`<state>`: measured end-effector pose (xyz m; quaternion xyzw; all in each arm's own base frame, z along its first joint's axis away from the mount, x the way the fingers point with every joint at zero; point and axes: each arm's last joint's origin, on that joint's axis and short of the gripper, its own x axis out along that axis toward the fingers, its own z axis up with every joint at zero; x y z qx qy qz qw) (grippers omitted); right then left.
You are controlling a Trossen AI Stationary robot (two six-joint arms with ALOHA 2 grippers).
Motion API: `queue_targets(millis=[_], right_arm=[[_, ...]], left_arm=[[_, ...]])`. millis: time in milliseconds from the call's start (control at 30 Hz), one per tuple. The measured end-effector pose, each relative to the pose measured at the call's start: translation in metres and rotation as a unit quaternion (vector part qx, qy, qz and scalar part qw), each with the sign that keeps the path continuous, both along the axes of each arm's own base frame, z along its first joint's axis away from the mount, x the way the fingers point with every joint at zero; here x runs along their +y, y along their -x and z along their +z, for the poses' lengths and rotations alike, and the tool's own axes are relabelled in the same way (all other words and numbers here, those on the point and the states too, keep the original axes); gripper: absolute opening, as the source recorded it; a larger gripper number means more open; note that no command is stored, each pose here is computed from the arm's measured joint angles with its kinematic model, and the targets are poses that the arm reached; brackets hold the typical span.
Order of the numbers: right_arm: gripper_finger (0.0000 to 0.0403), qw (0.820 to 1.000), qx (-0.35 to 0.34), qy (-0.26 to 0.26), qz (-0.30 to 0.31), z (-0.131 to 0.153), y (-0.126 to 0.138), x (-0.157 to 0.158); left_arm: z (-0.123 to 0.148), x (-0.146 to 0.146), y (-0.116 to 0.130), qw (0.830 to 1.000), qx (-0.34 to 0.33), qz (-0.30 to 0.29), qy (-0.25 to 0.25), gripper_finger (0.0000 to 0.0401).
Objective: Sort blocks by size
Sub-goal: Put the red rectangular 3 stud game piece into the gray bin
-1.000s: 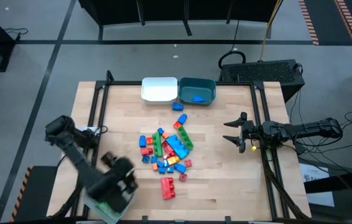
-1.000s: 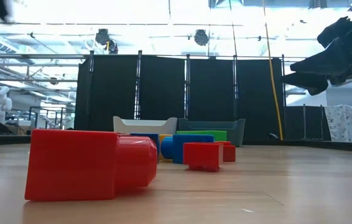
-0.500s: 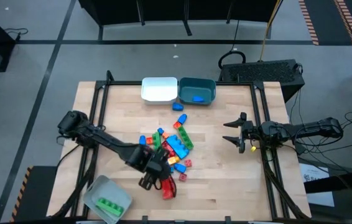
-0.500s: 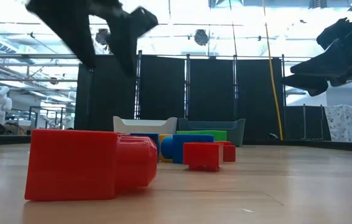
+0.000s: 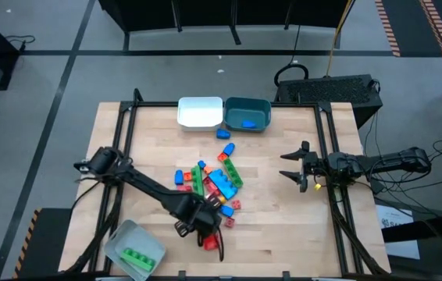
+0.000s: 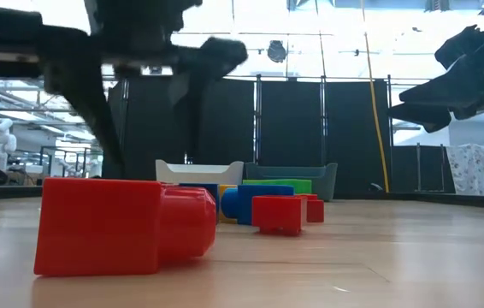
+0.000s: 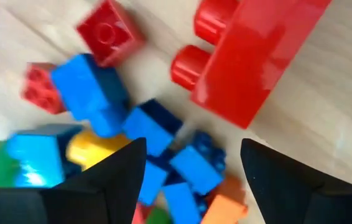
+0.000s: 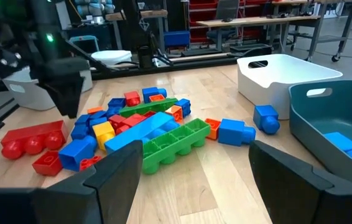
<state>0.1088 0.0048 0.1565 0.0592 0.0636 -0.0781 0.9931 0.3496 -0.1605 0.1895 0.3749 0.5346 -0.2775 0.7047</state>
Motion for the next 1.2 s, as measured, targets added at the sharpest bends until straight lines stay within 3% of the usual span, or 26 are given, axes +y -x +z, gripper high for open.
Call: queue_targets(millis=[233,367,500,700,833,1200], right_arm=[[0.0279,1.000,0.001,0.000,0.000,0.000,0.000,0.000],[0.0279,1.000,0.001,-0.010,-0.001,0.000,0.000,0.000],[0.0279,1.000,0.001,-0.012,-0.002,0.000,0.000,0.000],[0.0279,1.000,0.001,-0.013,-0.002,0.000,0.000,0.000],[0.0279,1.000,0.001,-0.013,-0.002,0.000,0.000,0.000],[0.0279,1.000,0.000,-0.013,-0.002,0.000,0.000,0.000]], left_arm=[[0.008,-0.017,-0.001,0.997,-0.023,-0.078,0.000,0.0262],[0.008,-0.020,-0.001,0.992,-0.040,-0.112,-0.036,0.0262],[0.015,-0.021,-0.009,0.989,-0.087,-0.103,-0.058,0.0262],[0.024,-0.016,-0.019,0.987,-0.146,-0.013,-0.072,0.0262],[0.027,-0.016,-0.020,0.983,-0.162,-0.004,-0.089,0.0262],[0.027,-0.022,-0.022,0.981,-0.180,-0.011,-0.074,0.0262]])
